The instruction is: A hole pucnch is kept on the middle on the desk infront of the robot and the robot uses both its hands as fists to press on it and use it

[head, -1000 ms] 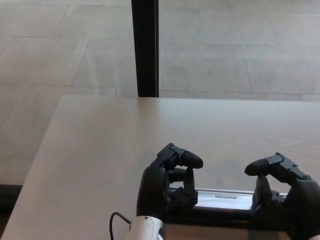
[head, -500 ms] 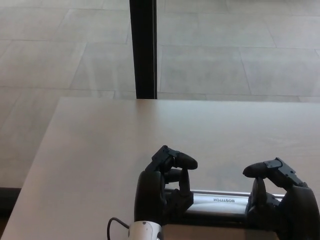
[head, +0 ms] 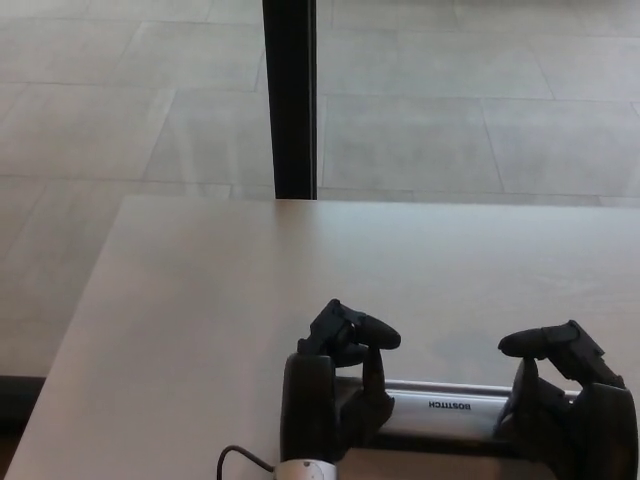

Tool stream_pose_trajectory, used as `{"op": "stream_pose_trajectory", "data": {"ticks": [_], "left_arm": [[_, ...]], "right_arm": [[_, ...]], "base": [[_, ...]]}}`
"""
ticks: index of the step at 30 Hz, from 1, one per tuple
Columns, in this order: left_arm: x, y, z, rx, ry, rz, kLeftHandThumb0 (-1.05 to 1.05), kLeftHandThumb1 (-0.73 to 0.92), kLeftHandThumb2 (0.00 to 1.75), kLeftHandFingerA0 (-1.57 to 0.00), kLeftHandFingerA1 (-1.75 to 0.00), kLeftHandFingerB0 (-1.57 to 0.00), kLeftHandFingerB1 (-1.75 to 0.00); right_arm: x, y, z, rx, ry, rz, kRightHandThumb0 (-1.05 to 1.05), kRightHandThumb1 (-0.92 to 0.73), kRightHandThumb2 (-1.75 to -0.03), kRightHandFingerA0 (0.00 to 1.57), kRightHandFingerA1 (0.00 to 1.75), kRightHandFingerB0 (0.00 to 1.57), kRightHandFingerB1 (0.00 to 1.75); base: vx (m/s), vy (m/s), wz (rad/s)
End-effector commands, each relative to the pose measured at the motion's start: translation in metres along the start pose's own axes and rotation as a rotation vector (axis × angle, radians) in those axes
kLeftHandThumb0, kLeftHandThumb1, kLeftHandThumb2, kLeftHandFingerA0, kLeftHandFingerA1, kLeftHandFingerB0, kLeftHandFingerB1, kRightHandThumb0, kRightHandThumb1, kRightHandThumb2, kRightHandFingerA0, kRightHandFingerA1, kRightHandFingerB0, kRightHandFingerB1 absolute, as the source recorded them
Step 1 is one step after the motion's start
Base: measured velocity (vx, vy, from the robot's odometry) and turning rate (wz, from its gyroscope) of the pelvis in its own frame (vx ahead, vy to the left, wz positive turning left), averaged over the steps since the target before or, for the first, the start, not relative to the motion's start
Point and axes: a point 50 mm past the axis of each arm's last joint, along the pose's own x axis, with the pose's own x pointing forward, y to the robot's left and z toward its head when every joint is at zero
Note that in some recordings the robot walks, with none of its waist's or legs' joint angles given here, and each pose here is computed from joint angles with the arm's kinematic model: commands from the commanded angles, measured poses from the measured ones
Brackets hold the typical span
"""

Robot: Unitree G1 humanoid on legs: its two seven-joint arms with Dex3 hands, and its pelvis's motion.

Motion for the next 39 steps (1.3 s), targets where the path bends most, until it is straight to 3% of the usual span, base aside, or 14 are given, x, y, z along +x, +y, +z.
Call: {"op": "stream_pose_trajectory", "data": {"ticks": [1,2,3,9,11,12,13,18,23,31,32,33,35,39], "left_arm": [[-0.034,-0.063,-0.008,0.061,-0.082,0.239,-0.32,0.86,0.85,-0.88,-1.75,-0.52,-1.71],[-0.034,-0.064,-0.009,0.074,-0.095,0.236,-0.30,0.84,0.85,-0.89,-1.75,-0.53,-1.69],[-0.033,-0.064,-0.010,0.089,-0.105,0.233,-0.28,0.83,0.86,-0.87,-1.75,-0.63,-1.47],[-0.027,-0.060,-0.020,0.267,-0.163,0.158,-0.24,0.83,0.81,-0.88,-1.75,-0.59,-1.46],[-0.027,-0.059,-0.024,0.306,-0.164,0.137,-0.24,0.83,0.83,-0.85,-1.75,-0.59,-1.45],[-0.026,-0.058,-0.025,0.326,-0.180,0.116,-0.23,0.84,0.84,-0.83,-1.75,-0.59,-1.39],[-0.027,-0.057,-0.027,0.347,-0.204,0.084,-0.21,0.85,0.80,-1.03,-1.75,-0.63,-1.24],[-0.028,-0.057,-0.030,0.396,-0.250,0.040,-0.16,0.81,0.81,-0.99,-1.75,-0.61,-1.33],[-0.029,-0.057,-0.031,0.402,-0.260,0.044,-0.14,0.81,0.80,-1.00,-1.75,-0.61,-1.28],[-0.029,-0.058,-0.029,0.390,-0.295,0.040,-0.15,0.81,0.86,-1.03,-1.75,-0.63,-1.33],[-0.029,-0.058,-0.029,0.378,-0.291,0.039,-0.16,0.80,0.91,-0.81,-1.75,-0.54,-1.52],[-0.030,-0.059,-0.029,0.379,-0.294,0.043,-0.15,0.79,0.93,-0.82,-1.75,-0.54,-1.51],[-0.030,-0.059,-0.029,0.369,-0.283,0.050,-0.16,0.79,0.93,-0.81,-1.75,-0.53,-1.54],[-0.032,-0.061,-0.029,0.352,-0.275,0.073,-0.18,0.79,0.90,-0.84,-1.75,-0.54,-1.55]], "right_arm": [[-0.038,-0.037,-0.048,-0.285,0.003,-0.256,-0.38,-0.75,-0.84,1.04,1.75,0.69,1.64],[-0.039,-0.037,-0.049,-0.308,0.004,-0.251,-0.38,-0.74,-0.86,1.02,1.75,0.69,1.64],[-0.039,-0.037,-0.050,-0.331,0.005,-0.240,-0.36,-0.74,-0.88,1.01,1.75,0.68,1.71],[-0.043,-0.036,-0.060,-0.406,0.029,-0.167,-0.39,-0.72,-0.86,0.94,1.75,0.66,1.72],[-0.044,-0.036,-0.063,-0.436,0.032,-0.153,-0.37,-0.71,-0.89,0.92,1.75,0.67,1.64],[-0.045,-0.036,-0.064,-0.460,0.033,-0.142,-0.36,-0.69,-0.93,0.93,1.75,0.79,1.44],[-0.046,-0.036,-0.066,-0.466,0.040,-0.131,-0.33,-0.67,-0.94,0.94,1.75,0.79,1.44],[-0.048,-0.036,-0.068,-0.479,0.027,-0.113,-0.31,-0.72,-0.85,0.90,1.75,0.76,1.42],[-0.048,-0.036,-0.068,-0.476,0.009,-0.122,-0.32,-0.70,-0.89,0.92,1.75,0.76,1.37],[-0.043,-0.033,-0.063,-0.443,-0.051,-0.120,-0.35,-0.70,-0.91,0.95,1.75,0.78,1.46],[-0.042,-0.032,-0.062,-0.441,-0.066,-0.117,-0.35,-0.70,-0.90,0.96,1.75,0.79,1.44],[-0.041,-0.031,-0.061,-0.437,-0.076,-0.121,-0.36,-0.69,-0.92,0.97,1.75,0.81,1.34],[-0.038,-0.029,-0.059,-0.416,-0.094,-0.121,-0.35,-0.67,-0.98,1.02,1.75,0.84,1.33],[-0.035,-0.027,-0.054,-0.424,-0.135,-0.119,-0.36,-0.67,-0.97,1.00,1.75,0.80,1.42]], "base": [[0.00,0.000,0.00],[0.00,0.000,0.00],[0.00,0.000,0.00],[0.00,0.000,0.00],[0.00,0.000,0.00],[0.00,0.000,0.00],[0.00,0.000,0.00],[0.00,0.000,0.00],[0.00,0.000,0.00],[0.00,0.000,0.00],[0.00,0.000,0.00],[0.00,0.000,0.00],[0.00,0.000,0.00],[0.00,0.000,0.00]]}}
